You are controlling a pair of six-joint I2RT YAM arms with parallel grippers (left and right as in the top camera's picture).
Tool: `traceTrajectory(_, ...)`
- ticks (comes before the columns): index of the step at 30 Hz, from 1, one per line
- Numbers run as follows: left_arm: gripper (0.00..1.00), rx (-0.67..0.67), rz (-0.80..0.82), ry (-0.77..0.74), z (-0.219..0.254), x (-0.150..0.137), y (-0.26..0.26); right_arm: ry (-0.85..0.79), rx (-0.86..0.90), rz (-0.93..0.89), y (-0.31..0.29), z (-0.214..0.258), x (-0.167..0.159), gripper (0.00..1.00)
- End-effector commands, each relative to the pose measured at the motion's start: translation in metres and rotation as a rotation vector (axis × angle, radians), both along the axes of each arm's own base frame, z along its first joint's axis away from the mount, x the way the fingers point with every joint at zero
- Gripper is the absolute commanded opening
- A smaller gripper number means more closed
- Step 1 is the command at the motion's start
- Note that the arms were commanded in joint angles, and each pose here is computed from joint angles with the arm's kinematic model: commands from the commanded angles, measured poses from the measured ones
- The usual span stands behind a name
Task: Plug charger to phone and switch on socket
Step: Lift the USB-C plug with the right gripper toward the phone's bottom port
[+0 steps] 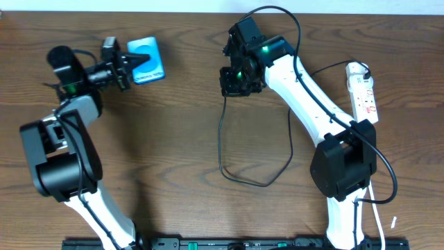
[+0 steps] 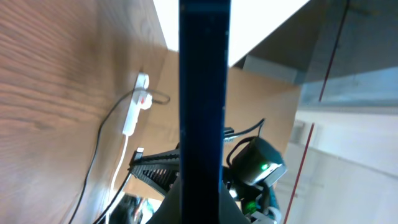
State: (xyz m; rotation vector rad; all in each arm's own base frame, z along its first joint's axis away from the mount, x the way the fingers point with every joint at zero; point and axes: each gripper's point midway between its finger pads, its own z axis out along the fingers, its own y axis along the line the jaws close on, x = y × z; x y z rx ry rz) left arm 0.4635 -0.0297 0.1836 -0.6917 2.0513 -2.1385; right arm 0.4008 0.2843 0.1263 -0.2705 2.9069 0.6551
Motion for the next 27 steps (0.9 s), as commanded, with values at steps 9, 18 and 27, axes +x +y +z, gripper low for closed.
traceTrajectory(9,0.07,0.032,-0.123,-0.084,0.010,0.000,-0.086,0.085,-0.002,0.021,-0.049,-0.007,-0.028,0.01)
traceTrajectory(18,0.07,0.057,-0.140,-0.136,0.008,0.000,-0.135,-0.053,0.178,0.112,-0.074,0.020,-0.074,0.01)
traceTrajectory(27,0.07,0.071,-0.192,-0.189,0.008,-0.009,-0.166,-0.165,0.535,0.211,-0.063,0.026,-0.125,0.01)
